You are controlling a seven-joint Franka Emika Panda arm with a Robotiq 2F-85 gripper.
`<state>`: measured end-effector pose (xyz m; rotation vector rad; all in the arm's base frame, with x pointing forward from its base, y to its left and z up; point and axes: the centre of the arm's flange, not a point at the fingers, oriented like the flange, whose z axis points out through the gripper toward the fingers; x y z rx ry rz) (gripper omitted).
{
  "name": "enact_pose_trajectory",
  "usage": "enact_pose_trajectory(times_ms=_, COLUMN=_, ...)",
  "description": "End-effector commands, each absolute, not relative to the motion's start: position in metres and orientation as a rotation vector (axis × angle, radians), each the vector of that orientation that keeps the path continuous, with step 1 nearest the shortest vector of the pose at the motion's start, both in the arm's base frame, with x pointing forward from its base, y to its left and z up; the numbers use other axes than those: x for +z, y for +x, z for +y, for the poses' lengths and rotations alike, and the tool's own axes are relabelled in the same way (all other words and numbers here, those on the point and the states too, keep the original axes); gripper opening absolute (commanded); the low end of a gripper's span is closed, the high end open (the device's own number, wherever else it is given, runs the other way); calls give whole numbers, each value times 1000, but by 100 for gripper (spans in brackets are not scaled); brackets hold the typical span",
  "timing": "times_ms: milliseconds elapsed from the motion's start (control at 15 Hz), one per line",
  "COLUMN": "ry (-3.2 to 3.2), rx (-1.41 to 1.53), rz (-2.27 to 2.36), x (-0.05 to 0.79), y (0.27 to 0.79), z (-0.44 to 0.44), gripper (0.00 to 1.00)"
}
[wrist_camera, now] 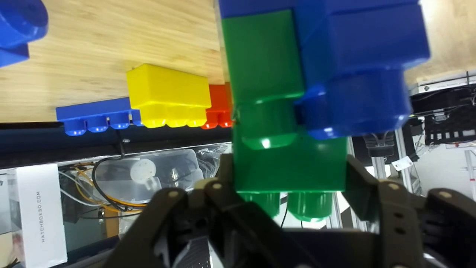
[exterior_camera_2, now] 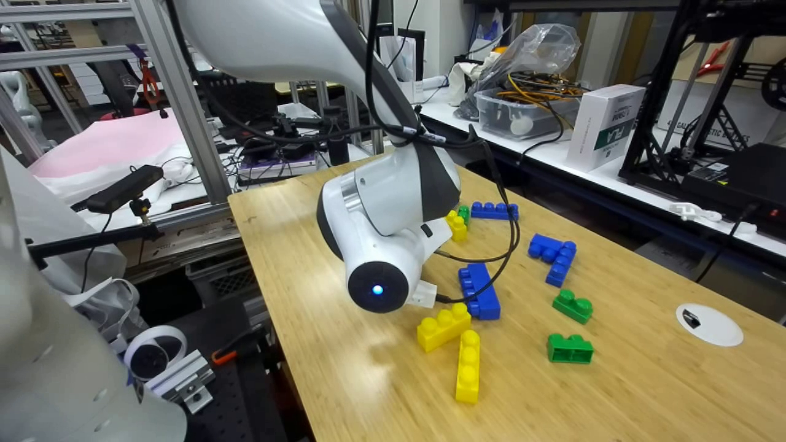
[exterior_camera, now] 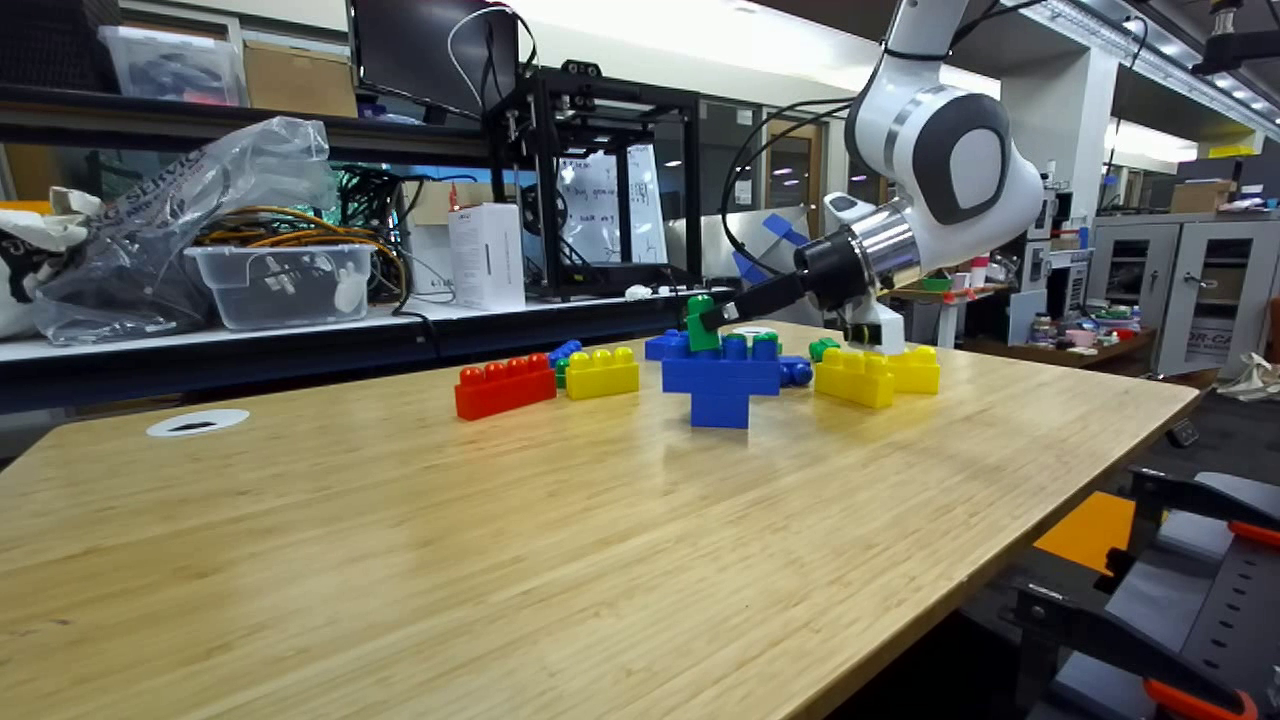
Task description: Take the green legos near the yellow legos and put them on the blue legos next to it
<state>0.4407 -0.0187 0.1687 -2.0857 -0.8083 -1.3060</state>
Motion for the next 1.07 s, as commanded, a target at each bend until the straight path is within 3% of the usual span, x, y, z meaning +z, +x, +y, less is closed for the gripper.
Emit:
enact_pose_trajectory(times_ms=0, ry=-2072, rx=-1363, rz=-821, x=114, y=418, z=-11, gripper=45)
enact_pose_trajectory(times_ms=800, ry=-1966, rx=-1554, rz=-811, x=104, y=414, z=-4, gripper=45)
enact_pose_trajectory(times_ms=867, ry=-1947, rx=-1572, rz=-827, x=105, y=411, z=-4, gripper=93)
enact_pose_trajectory(times_ms=1000, ry=-1946, rx=-1565, rz=-846, x=108, y=400, z=-3, gripper=99)
